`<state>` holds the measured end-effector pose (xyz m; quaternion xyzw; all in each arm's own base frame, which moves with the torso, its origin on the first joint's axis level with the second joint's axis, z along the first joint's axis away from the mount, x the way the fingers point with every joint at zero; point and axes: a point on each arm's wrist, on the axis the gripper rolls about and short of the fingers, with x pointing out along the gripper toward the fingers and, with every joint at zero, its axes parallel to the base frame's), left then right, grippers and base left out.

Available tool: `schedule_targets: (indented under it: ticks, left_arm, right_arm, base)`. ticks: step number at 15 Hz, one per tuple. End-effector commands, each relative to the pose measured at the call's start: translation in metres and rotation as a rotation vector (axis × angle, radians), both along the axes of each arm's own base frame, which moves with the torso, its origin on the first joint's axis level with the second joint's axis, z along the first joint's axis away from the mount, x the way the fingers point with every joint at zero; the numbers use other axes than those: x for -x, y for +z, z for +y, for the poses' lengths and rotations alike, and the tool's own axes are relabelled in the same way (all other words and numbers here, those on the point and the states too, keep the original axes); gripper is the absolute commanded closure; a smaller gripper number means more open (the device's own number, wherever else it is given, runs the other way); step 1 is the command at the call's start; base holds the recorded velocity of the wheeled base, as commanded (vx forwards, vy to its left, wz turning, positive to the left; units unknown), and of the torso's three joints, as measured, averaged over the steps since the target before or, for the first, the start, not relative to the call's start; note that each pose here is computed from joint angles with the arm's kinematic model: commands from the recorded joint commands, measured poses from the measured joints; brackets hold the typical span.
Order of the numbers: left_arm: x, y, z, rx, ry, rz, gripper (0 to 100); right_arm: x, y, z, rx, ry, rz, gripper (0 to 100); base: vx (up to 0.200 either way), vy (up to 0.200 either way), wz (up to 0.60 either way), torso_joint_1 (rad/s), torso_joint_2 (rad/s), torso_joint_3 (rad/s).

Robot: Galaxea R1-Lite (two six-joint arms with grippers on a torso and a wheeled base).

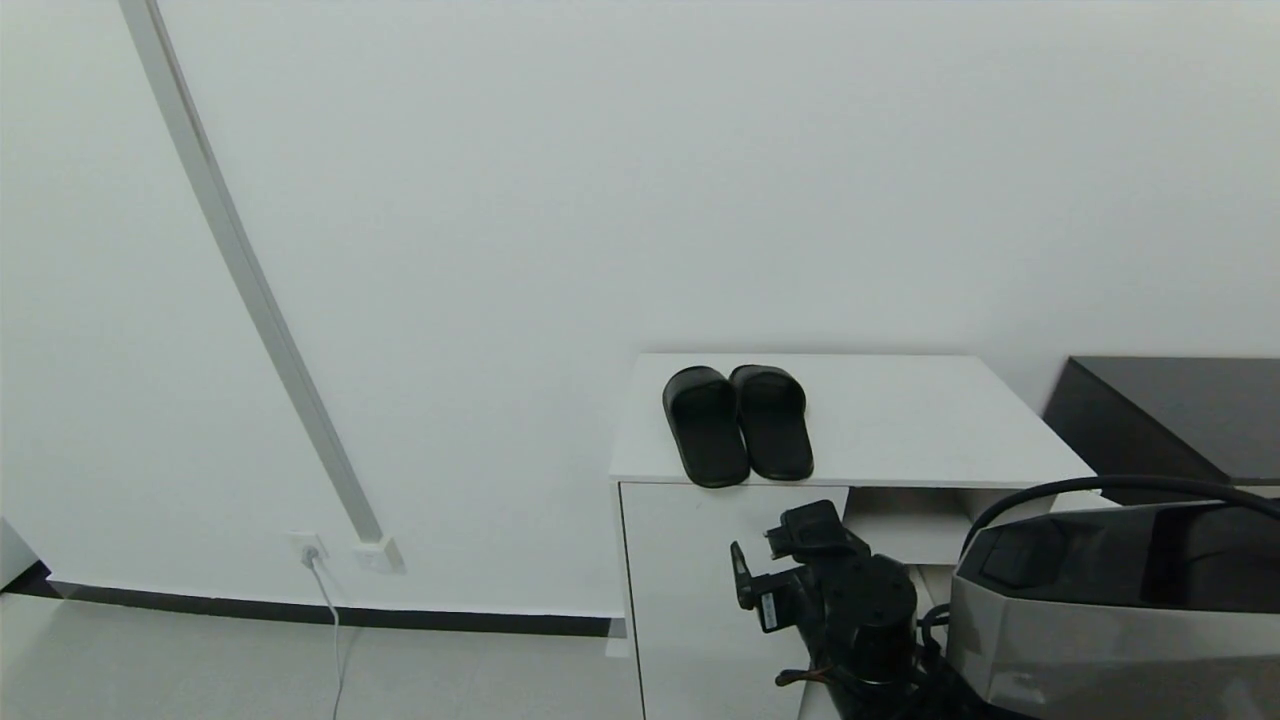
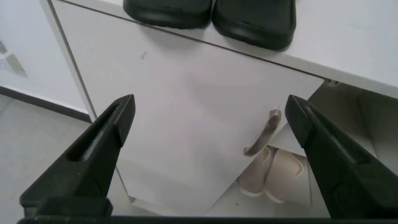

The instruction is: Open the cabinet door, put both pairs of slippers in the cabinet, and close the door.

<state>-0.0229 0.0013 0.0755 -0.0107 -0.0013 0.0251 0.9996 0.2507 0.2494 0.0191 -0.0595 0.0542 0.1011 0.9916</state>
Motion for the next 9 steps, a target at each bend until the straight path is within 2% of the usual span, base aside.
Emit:
schedule_targets:
  ticks: [1, 2, 4, 7, 9]
  left_arm:
    - [0.0, 0.0, 0.0, 0.0, 0.0, 0.001, 100]
    - [0.0, 0.0, 0.0, 0.0, 0.0, 0.001, 100]
    - [0.0, 0.0, 0.0, 0.0, 0.0, 0.001, 100]
    - [0.0, 0.0, 0.0, 0.0, 0.0, 0.001, 100]
    - [0.0, 0.0, 0.0, 0.0, 0.0, 0.001, 100]
  right_arm:
    - [-0.001, 0.001, 0.0, 0.015, 0.0, -0.006, 0]
    - [0.0, 0.008, 0.0, 0.028, 0.004, -0.027, 0]
    - [-0.003, 0.029, 0.005, -0.004, 0.006, -0.068, 0]
    - [-0.005, 0.074, 0.01, -0.013, 0.005, 0.013, 0]
    - [-0.011, 0.087, 0.016, -0.047, -0.007, 0.052, 0]
  base:
    - [0.0, 0.0, 0.0, 0.0, 0.0, 0.0]
    - [0.0, 0.0, 0.0, 0.0, 0.0, 0.0]
    - [0.0, 0.0, 0.0, 0.0, 0.0, 0.0]
    - [0.0, 0.0, 0.0, 0.0, 0.0, 0.0]
    - [0.0, 0.0, 0.0, 0.0, 0.0, 0.0]
